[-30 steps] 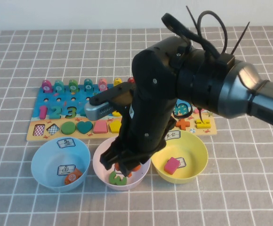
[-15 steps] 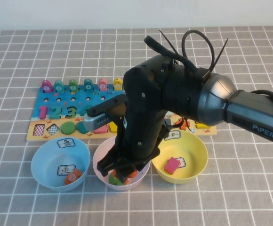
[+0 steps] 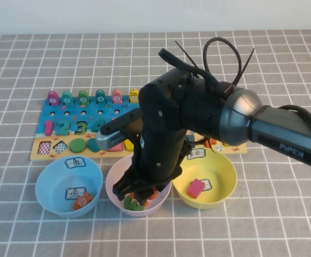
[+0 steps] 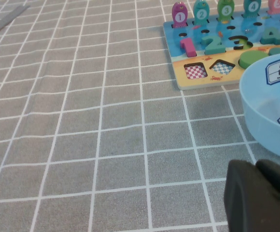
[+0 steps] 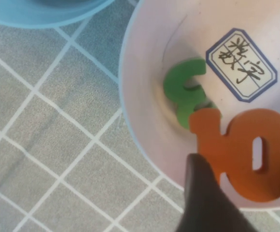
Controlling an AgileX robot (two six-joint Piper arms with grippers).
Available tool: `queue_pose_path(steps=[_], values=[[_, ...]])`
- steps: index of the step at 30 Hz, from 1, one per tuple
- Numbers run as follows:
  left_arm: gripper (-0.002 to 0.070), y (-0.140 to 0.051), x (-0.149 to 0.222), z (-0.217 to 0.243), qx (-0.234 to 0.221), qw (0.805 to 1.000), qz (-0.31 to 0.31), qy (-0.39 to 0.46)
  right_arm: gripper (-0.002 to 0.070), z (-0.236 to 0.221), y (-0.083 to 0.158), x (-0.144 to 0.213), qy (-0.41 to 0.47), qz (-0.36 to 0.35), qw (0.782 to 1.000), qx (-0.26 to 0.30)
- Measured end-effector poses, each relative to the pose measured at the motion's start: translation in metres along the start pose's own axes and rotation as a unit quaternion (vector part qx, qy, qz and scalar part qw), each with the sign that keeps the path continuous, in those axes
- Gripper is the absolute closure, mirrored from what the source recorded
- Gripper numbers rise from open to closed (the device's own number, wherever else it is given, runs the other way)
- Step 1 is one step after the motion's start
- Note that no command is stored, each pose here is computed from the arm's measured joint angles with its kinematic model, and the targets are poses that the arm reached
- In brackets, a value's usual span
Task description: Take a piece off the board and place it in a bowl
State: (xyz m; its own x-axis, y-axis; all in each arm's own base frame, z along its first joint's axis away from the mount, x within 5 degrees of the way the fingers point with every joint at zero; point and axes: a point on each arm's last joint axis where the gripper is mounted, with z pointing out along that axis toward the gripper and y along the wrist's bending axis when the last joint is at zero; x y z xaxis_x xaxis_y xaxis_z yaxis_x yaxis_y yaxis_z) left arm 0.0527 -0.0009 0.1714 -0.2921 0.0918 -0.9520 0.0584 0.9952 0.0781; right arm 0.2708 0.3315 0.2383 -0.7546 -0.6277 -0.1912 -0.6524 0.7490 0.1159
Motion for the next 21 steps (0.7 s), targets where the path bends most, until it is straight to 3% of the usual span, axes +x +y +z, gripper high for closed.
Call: queue_pose_path(steps=[21], values=[[0.0675, 0.0, 0.0, 0.0, 0.0, 1.0, 0.0, 0.0, 0.0358, 0.0034, -0.0002, -0.0006, 0.002, 0.0, 1.0, 0.0]])
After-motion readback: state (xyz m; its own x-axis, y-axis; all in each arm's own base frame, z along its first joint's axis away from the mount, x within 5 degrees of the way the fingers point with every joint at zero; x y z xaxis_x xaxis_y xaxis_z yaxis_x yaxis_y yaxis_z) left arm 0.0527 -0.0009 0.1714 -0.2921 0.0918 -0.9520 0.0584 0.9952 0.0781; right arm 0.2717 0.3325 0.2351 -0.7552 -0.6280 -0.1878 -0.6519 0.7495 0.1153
